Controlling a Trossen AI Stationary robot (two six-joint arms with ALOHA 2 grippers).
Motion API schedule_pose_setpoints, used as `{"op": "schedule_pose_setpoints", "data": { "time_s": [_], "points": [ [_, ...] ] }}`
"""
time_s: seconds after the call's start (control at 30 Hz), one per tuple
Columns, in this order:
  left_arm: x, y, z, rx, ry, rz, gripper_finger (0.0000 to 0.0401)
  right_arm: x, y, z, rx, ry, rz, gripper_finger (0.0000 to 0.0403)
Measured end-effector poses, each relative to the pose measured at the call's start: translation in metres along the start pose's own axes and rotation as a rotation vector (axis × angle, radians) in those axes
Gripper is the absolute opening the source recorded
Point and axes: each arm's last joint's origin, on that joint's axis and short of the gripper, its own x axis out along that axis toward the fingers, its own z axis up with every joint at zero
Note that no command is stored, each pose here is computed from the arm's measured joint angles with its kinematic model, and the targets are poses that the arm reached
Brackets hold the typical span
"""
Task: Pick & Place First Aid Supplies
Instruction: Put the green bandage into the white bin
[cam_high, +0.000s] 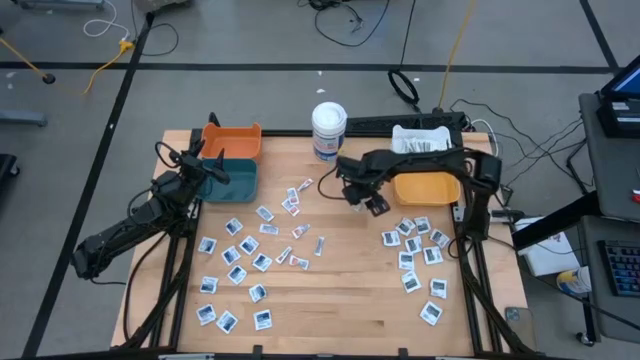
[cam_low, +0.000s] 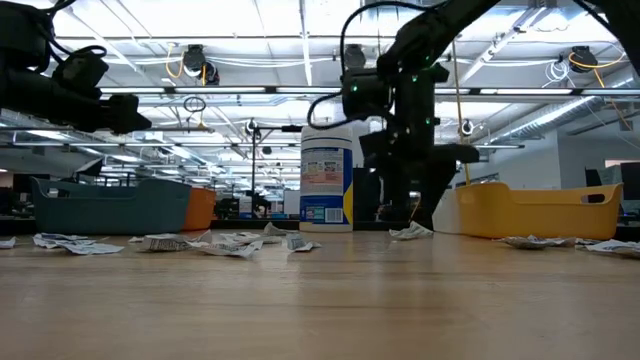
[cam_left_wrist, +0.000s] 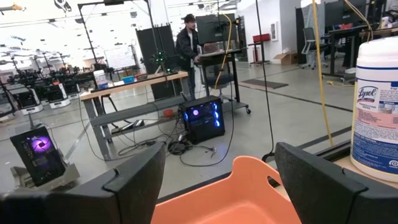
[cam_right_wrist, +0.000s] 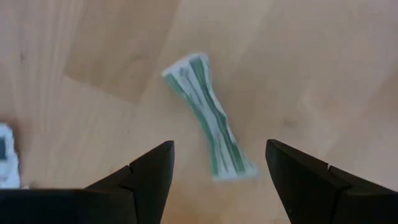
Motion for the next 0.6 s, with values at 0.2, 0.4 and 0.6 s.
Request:
{"op": "schedule_pose_setpoints", "data": {
  "time_s": [0.2, 0.4, 0.6],
  "points": [
    [0.000, 0.000, 0.000, 0.000, 0.000, 0.000, 0.0308, 0.022, 0.001, 0.009, -0.017, 0.039, -0.003, 0.0244],
    [0.000, 0.000, 0.000, 0.000, 0.000, 0.000, 0.0308, 0.028, 0.003, 0.011, -0.035, 0.058, -0.001, 0.0184],
    [0.000, 0.000, 0.000, 0.000, 0.000, 0.000, 0.0308, 0.028, 0.007, 0.014, -0.035, 0.037, 0.037, 0.0072]
  ]
}}
